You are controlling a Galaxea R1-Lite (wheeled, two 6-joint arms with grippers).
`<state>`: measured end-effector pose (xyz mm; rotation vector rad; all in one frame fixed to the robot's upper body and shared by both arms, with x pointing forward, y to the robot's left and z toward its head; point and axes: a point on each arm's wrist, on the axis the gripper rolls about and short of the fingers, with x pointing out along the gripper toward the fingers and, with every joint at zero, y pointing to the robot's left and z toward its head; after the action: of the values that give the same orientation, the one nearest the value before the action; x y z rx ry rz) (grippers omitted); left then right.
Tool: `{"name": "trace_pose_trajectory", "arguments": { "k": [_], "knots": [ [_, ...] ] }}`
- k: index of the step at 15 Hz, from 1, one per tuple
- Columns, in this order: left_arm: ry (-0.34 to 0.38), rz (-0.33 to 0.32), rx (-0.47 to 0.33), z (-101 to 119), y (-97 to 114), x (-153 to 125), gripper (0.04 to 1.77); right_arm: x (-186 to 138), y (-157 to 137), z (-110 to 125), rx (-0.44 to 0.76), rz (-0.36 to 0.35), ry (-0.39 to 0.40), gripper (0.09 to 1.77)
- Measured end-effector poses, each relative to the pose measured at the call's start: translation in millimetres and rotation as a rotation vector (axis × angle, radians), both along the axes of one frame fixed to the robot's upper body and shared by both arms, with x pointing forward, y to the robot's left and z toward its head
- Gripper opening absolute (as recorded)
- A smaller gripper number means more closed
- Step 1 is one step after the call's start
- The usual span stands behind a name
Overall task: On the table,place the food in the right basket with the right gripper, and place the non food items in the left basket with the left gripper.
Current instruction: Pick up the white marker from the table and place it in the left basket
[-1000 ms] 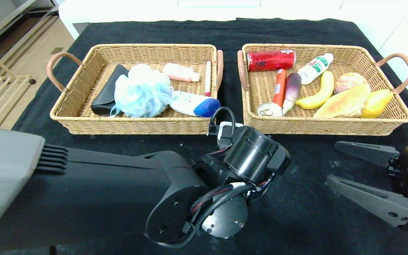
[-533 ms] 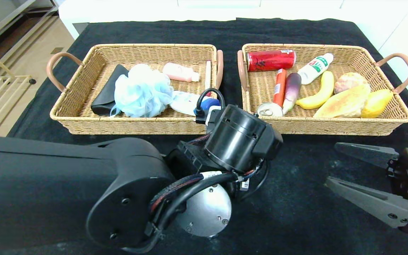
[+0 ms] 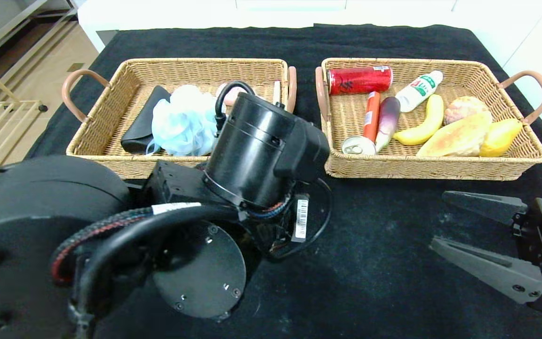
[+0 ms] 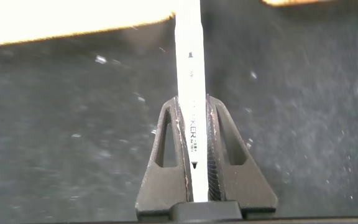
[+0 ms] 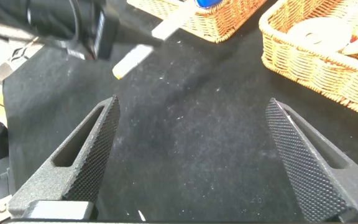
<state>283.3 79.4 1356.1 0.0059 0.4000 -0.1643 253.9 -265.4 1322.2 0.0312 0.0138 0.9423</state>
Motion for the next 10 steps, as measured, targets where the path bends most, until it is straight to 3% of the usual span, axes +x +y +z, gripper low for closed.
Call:
{"name": "trace_pose_trajectory", "arguments": {
  "k": [6,10],
  "knots": [
    [-0.058,0.053,0.018,24,31,15,0.25,1,0,-2,-0.004,0.0,0.005,1.71],
    [-0.097,0.039,0.018,46,48,30,0.25,2,1,-2,-0.005,0.0,0.007,1.71]
  ]
}}
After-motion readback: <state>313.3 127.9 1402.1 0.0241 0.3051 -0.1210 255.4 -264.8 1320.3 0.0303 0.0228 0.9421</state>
